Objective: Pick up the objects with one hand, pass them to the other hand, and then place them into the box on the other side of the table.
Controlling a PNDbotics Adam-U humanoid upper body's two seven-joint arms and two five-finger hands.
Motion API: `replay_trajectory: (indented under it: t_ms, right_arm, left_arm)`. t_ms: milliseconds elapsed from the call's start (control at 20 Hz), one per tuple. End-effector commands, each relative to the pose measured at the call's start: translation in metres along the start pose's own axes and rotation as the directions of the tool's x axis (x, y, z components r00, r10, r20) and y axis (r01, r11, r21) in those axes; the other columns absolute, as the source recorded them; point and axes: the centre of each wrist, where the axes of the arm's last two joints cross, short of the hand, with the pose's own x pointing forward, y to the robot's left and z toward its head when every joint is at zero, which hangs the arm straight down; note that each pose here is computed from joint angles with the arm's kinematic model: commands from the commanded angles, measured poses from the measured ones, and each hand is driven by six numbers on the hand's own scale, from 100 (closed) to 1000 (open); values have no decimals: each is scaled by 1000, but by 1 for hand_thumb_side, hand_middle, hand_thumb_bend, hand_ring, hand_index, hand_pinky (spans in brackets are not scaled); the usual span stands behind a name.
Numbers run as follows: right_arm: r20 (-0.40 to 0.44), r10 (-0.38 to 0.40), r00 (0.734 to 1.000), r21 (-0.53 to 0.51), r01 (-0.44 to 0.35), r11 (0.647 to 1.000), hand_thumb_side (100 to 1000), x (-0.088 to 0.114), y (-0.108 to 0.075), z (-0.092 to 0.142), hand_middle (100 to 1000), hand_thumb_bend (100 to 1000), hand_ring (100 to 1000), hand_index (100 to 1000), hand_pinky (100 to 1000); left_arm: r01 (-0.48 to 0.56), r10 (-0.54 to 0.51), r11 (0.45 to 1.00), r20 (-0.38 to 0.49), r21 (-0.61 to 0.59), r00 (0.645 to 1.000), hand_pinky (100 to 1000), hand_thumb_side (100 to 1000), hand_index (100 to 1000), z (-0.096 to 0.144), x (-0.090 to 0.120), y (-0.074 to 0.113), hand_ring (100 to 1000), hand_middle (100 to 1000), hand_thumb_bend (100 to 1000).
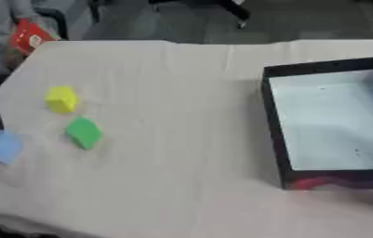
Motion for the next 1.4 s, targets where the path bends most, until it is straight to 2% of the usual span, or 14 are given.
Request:
replay_trajectory:
  t_ms: [50,200,350,650,1000,1250,1300,1400]
  right_arm:
    - [7,32,999,4,-32,999,521,9,-7,-1,969,100,1000,1000,1000]
    - [7,30,1000,3,-30,1000,526,9,-7,-1,969,100,1000,1000,1000]
    - [7,29,1000,2,-29,1000,522,9,-7,-1,970,100,1000,1000,1000]
    - [-1,26,1000,3,-26,1000,530,8,-7,0,971,100,1000,1000,1000]
    - [-6,26,1000,5,-26,1000,530,8,-7,1,971,100,1000,1000,1000]
    - [-5,26,1000,3,-26,1000,525,9,-9,1,971,100,1000,1000,1000]
    - [-3,26,1000,3,-26,1000,530,10,-9,1,972,100,1000,1000,1000]
    - [2,23,1000,4,-23,1000,520,11,-10,1,971,100,1000,1000,1000]
  left_arm:
    - [21,-20,999,-32,31,999,823,100,667,11,-10,11,793,662,629]
    - [27,-26,999,-33,33,999,803,100,635,10,-10,8,774,622,625]
    - [21,-20,999,-32,37,999,787,100,580,9,-10,6,745,571,577]
    - [-5,6,998,-19,58,1000,775,100,538,13,-13,6,719,521,467]
    - [-30,28,989,16,146,999,753,100,499,20,-12,18,684,467,419]
    - [-107,94,968,65,227,993,746,100,489,31,-10,28,667,450,399]
    - [-115,100,964,75,241,992,744,100,489,34,-9,32,665,449,367]
    - [-128,106,956,94,265,990,741,100,488,39,-5,40,663,448,397]
